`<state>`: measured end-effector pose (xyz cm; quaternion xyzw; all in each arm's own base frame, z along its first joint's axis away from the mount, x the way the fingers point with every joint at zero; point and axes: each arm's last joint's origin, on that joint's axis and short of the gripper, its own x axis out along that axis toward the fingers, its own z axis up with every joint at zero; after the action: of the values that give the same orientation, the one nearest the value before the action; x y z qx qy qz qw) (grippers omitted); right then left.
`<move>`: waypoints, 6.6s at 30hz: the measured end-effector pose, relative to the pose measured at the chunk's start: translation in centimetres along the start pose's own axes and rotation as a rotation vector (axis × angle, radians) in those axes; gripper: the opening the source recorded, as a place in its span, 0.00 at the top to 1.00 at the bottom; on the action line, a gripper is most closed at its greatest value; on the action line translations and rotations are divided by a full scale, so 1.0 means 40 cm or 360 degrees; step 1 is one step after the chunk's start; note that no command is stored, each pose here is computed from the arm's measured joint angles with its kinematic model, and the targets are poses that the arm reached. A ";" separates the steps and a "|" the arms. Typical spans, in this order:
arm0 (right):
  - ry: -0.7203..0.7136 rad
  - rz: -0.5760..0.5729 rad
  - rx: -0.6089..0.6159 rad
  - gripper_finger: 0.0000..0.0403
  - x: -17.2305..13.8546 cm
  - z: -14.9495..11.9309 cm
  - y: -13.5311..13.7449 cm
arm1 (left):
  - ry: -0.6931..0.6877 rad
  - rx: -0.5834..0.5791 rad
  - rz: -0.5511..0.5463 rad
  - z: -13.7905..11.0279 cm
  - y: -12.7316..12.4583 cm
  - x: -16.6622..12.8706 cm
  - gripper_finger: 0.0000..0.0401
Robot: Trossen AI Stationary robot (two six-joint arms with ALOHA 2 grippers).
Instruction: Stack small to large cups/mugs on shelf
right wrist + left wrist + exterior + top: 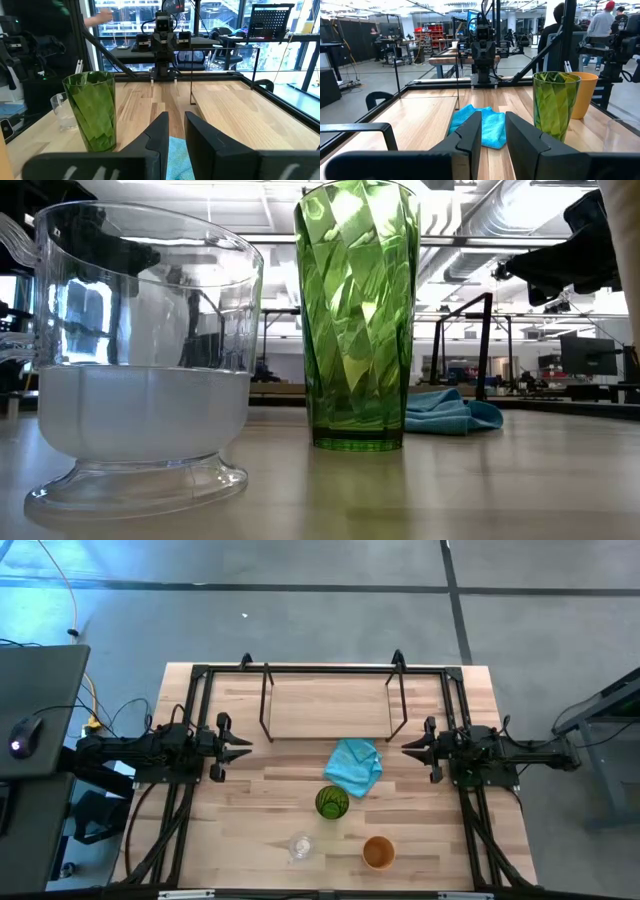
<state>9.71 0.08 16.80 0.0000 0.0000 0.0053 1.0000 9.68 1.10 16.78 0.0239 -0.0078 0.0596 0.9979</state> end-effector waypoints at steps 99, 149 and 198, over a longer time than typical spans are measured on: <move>-0.0496 0.0059 0.1079 0.88 -0.011 0.071 -0.005 | -0.0397 -0.0964 -0.0131 0.062 0.002 -0.008 0.81; 0.0604 0.0067 0.0614 0.88 0.240 0.432 0.054 | -0.0203 -0.1319 -0.0293 0.044 -0.007 -0.003 0.81; 0.1709 -0.0213 0.0552 0.66 0.668 0.320 0.238 | 0.0102 -0.1149 -0.0403 0.006 -0.018 0.000 0.81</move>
<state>36.31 9.90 29.59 0.1616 0.5094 -0.0589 0.8431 9.78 0.38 16.97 -0.3301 0.0058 -0.0701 0.9413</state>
